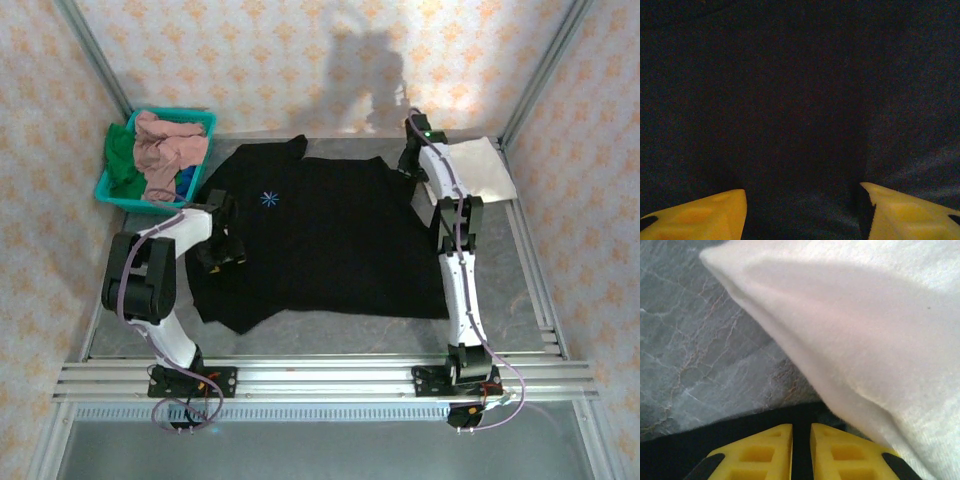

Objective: Fold and stack the t-shirts

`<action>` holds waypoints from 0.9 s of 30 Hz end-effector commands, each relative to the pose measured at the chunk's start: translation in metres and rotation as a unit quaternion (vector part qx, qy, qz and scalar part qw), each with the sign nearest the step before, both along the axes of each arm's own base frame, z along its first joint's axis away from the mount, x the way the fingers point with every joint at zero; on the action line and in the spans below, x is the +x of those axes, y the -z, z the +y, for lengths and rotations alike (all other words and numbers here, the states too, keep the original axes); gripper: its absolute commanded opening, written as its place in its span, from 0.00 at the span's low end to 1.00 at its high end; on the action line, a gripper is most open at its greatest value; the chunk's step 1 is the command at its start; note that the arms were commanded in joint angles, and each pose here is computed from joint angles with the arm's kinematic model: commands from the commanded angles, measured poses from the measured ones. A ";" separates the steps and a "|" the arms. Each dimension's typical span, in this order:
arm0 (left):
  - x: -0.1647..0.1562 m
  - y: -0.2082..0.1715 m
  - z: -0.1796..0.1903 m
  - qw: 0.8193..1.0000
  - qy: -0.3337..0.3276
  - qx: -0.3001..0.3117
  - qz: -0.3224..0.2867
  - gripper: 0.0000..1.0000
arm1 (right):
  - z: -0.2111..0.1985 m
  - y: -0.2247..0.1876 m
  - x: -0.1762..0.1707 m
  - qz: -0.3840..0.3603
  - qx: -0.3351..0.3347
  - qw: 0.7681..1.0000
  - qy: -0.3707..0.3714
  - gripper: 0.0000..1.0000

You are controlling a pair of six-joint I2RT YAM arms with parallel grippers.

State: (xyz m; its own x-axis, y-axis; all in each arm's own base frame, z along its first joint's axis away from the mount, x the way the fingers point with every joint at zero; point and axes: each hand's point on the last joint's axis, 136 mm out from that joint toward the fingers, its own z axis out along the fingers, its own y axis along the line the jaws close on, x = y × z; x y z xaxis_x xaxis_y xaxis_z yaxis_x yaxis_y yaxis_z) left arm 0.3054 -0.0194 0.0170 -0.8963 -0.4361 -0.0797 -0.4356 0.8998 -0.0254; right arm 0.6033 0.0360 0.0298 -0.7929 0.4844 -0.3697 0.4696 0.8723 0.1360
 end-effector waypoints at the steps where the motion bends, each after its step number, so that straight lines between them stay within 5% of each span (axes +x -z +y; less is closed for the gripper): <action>1: -0.014 -0.004 0.008 1.000 -0.022 0.007 0.010 0.60 | 0.001 0.034 -0.001 0.024 0.077 0.996 0.042 0.18; 12: -0.027 -0.007 0.007 0.999 -0.043 -0.018 -0.002 0.61 | 0.026 -0.048 0.055 -0.124 0.133 0.983 -0.016 0.35; 19: -0.028 -0.021 0.008 0.999 -0.043 -0.016 -0.013 0.62 | 0.018 -0.124 0.013 -0.115 0.046 0.991 -0.041 0.48; 27: -0.044 -0.030 0.015 0.997 -0.079 -0.006 -0.023 0.64 | 0.040 -0.086 -0.056 -0.016 0.023 0.998 -0.048 0.46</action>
State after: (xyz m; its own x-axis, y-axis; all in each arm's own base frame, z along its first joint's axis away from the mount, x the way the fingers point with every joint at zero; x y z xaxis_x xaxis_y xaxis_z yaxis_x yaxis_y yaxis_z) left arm 0.2756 -0.0129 0.0405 -0.8458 -0.5210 -0.1146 -0.5143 0.8535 -0.0840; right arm 0.5738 0.0725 0.1287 -0.7888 0.4585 -0.4094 0.3703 0.8861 0.2788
